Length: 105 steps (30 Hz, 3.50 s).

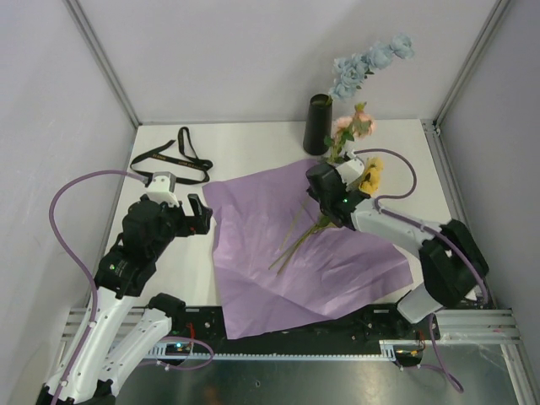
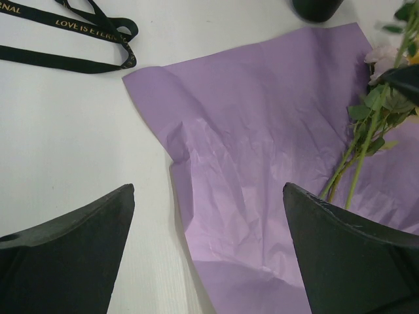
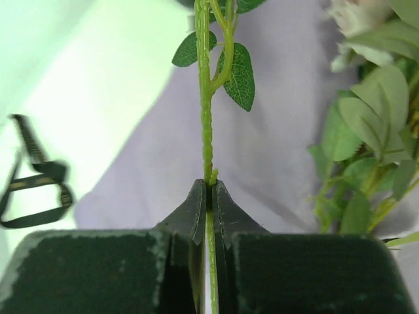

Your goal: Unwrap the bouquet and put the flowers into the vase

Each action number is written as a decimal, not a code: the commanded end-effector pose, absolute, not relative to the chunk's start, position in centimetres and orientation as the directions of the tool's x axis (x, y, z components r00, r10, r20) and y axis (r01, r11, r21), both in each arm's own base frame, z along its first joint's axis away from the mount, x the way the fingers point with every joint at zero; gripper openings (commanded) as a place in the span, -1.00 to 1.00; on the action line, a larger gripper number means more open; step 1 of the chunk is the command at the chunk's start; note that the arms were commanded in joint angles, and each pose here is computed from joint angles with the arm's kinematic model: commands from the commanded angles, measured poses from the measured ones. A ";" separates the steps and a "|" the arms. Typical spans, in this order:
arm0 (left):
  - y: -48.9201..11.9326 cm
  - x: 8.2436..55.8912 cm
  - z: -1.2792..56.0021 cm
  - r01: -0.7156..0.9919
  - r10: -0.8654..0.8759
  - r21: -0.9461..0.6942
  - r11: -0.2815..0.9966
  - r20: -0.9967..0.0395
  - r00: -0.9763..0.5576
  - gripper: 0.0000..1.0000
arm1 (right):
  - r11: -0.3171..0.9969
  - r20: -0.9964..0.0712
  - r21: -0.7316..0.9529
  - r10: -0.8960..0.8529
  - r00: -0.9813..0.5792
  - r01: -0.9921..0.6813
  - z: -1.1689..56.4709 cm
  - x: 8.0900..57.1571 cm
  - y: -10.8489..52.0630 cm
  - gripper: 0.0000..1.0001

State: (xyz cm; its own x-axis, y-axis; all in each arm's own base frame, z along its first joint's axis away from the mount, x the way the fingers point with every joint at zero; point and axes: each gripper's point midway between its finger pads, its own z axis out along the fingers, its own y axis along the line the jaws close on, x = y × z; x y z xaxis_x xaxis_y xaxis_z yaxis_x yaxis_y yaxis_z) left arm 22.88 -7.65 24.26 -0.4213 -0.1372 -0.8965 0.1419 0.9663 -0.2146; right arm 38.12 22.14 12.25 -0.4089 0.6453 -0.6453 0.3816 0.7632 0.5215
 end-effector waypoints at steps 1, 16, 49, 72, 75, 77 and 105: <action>-7.4 23.1 24.5 0.143 -0.122 -0.193 0.971 -0.909 -0.398 0.99 | 0.748 -0.727 0.599 0.658 -0.197 0.285 20.2 38.4 21.5 -1.00; -7.5 23.0 24.5 0.151 -0.122 -0.196 0.969 -0.909 -0.398 0.99 | 0.792 -0.821 0.494 0.561 0.110 -0.358 37.6 38.2 24.5 -1.00; -7.3 23.1 24.2 0.140 -0.116 -0.187 0.972 -0.907 -0.405 0.99 | 0.932 -0.546 -0.101 0.240 0.803 -0.347 53.7 54.1 17.7 -1.00; -7.1 23.5 23.9 0.123 -0.110 -0.176 0.977 -0.902 -0.418 0.99 | 0.929 -0.698 0.041 0.289 0.655 -0.367 42.4 61.2 18.8 -1.00; -7.1 23.4 23.9 0.121 -0.111 -0.175 0.977 -0.903 -0.415 0.99 | 0.937 -0.747 0.041 0.259 0.613 -0.346 41.0 60.2 19.2 -0.90; -7.1 23.4 23.9 0.123 -0.111 -0.176 0.977 -0.903 -0.414 0.99 | 0.947 -0.767 0.075 0.255 0.589 -0.313 40.4 59.5 18.7 -0.75; -7.0 23.4 23.9 0.124 -0.105 -0.170 0.978 -0.904 -0.414 0.99 | 0.792 -0.649 0.580 0.589 -0.482 0.188 22.8 35.7 18.4 0.03</action>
State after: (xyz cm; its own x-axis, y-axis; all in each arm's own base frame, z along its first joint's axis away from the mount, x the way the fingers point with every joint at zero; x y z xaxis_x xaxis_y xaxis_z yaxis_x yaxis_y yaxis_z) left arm 23.15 -7.29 23.44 -0.4375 -0.1281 -0.8900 0.1171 0.9733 -0.1977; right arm 40.25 19.56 29.12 -0.3059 0.4694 -0.8283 -0.0657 0.8576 0.5102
